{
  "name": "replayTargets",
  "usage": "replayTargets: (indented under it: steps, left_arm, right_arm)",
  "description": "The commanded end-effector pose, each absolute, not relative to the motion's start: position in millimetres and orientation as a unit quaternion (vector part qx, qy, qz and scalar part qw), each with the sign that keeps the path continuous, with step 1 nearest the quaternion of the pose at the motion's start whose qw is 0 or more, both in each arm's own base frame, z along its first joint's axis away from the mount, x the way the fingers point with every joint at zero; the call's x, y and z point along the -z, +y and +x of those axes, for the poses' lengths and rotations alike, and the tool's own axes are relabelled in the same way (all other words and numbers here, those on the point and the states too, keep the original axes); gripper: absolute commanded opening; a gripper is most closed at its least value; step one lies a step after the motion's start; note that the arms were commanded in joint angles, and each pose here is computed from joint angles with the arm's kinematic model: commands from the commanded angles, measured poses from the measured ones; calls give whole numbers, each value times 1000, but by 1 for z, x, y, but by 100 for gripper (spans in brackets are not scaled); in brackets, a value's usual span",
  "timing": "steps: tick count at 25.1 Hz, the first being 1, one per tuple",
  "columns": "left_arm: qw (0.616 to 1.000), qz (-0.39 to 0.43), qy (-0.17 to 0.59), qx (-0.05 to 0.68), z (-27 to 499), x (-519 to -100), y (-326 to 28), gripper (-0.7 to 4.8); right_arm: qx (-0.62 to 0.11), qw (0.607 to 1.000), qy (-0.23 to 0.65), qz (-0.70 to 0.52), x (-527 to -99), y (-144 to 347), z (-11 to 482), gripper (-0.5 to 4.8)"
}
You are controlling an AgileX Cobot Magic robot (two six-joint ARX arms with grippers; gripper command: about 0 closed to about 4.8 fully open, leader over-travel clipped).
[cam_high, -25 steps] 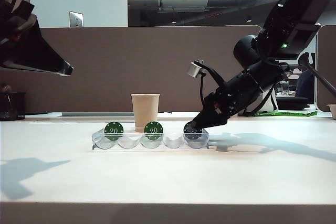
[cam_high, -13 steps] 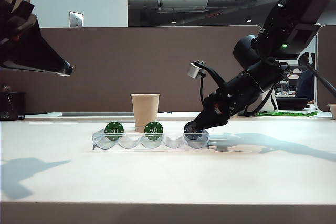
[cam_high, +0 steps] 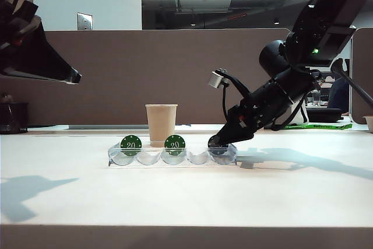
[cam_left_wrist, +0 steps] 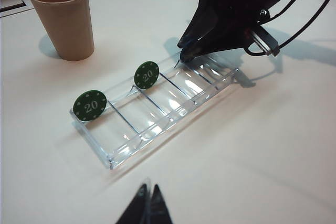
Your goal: Pick up the chip with the greater value and put it into the paper cup.
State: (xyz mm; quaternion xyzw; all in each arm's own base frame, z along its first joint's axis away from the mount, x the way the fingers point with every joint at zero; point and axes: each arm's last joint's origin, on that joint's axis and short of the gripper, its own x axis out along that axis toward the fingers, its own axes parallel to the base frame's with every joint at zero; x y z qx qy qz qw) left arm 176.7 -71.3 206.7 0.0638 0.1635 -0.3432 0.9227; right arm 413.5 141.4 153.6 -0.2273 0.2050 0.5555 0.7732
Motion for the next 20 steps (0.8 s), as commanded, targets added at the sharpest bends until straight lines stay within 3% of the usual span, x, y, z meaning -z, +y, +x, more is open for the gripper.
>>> replayTargets:
  steps: [1,20]
  left_arm:
    - [923,66,158,345,177,-209,-71,-5]
    - [923,66,159,345,177,-208,-71,-5]
  right_arm:
    - [-557,772,205,-225,-154,141,413,115]
    - [-557,775,195,-228,-165,141,412,103]
